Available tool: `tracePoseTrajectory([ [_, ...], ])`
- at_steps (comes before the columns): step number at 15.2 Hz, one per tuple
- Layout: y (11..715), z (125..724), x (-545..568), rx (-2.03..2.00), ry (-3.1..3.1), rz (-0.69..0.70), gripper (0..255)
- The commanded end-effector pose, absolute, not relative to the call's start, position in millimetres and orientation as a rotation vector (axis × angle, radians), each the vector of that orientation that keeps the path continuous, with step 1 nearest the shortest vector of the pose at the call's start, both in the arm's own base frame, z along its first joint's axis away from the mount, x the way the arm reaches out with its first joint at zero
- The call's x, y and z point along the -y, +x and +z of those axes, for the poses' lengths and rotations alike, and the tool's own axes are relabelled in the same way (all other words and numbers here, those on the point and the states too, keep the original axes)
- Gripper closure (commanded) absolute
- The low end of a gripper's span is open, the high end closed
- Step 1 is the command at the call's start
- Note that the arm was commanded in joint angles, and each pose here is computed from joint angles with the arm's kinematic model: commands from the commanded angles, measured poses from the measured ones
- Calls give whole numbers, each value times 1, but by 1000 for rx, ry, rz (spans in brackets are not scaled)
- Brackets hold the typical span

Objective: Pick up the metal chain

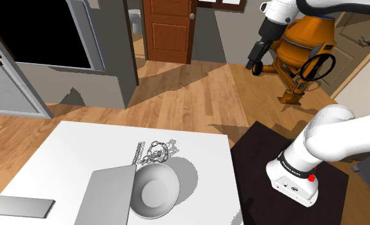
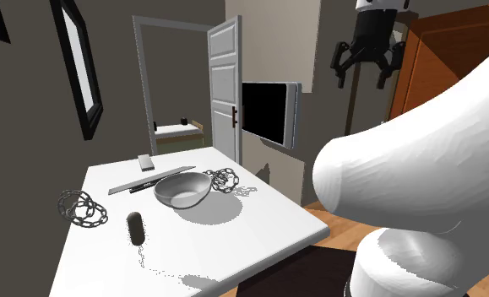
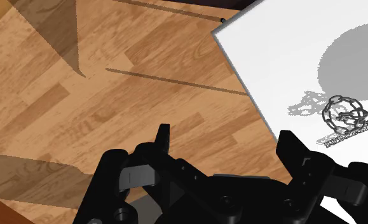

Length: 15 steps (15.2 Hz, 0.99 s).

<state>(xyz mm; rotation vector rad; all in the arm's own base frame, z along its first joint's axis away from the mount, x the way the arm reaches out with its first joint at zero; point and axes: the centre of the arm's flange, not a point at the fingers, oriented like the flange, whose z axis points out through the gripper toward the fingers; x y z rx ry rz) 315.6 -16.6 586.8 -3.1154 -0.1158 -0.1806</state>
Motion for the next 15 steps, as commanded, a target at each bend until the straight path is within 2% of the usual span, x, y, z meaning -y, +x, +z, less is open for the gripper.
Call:
tracePoseTrajectory([
  [1, 316, 587, 17, 116, -3115, -181, 0],
  [15, 421, 515, -131, 737, -3111, -91, 0],
])
